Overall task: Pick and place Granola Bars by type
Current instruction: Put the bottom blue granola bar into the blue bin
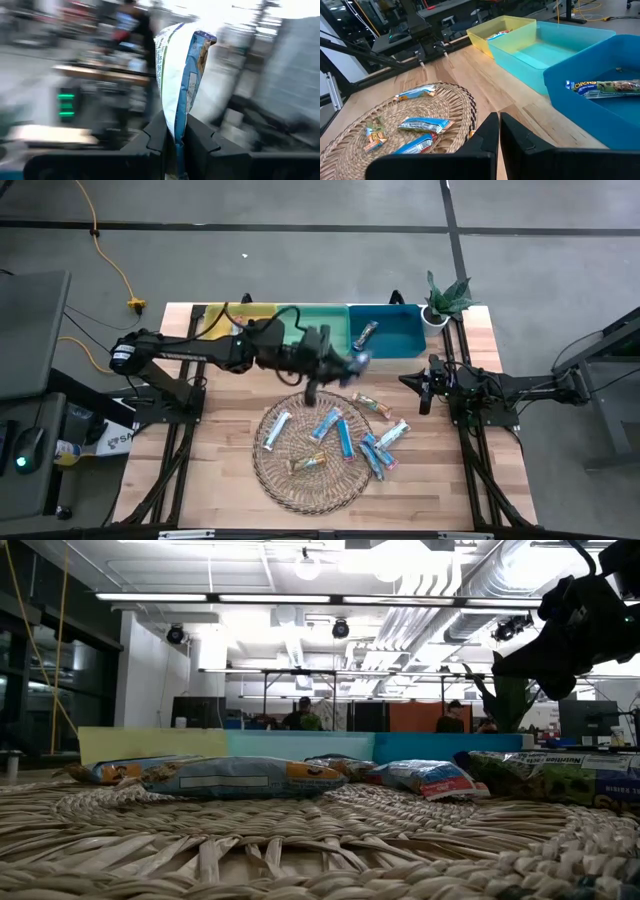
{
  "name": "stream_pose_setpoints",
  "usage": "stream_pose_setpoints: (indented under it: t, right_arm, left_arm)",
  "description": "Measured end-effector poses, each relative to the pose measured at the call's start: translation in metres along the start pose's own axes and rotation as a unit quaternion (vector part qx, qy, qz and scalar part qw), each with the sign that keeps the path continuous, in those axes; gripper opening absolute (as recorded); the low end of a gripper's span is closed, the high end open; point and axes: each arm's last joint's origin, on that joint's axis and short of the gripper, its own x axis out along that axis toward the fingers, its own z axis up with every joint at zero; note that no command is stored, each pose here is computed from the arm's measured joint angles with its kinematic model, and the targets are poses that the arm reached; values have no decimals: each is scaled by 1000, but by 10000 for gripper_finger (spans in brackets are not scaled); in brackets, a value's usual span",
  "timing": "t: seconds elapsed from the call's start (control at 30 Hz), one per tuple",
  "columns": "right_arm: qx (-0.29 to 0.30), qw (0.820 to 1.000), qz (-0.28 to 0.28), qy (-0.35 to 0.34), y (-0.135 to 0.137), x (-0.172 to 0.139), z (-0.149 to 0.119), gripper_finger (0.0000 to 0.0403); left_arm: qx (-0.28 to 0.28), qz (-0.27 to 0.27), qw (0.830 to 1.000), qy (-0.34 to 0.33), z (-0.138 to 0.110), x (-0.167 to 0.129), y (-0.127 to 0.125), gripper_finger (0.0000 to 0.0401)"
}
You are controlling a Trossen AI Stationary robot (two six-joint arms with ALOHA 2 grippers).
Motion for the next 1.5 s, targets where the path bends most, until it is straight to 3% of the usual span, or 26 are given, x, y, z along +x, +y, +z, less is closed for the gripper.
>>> stream_pose_setpoints:
  t: [0.17,0.27,0.57,0.77,0.97,1.07,1.17,1.27,1.37,1.5]
  right_arm:
    - [0,1000,0,0,0,0,0,0]
    - [0,1000,0,0,0,0,0,0]
    - [0,1000,0,0,0,0,0,0]
    - [0,1000,0,0,0,0,0,0]
    - [0,1000,0,0,0,0,0,0]
    - [0,1000,0,0,0,0,0,0]
    - [0,1000,0,-1,0,0,0,0]
    - [0,1000,-1,0,0,0,0,0]
    - [0,1000,0,0,0,0,0,0]
    - [0,1000,0,0,0,0,0,0]
  left_arm:
    - [7,170,984,-52,5,1,25,40]
    - [-27,245,966,-75,-3,9,49,40]
    - [-117,295,946,-70,-37,67,120,40]
    - [-141,346,928,-12,-44,105,156,40]
    - [-153,422,893,44,-53,128,191,40]
    - [-181,448,873,67,-76,127,209,40]
    - [-230,478,841,106,-102,122,223,40]
    - [-244,499,816,161,-124,116,234,40]
    - [-251,493,811,191,-145,119,239,40]
    - [-266,464,822,195,-157,127,241,40]
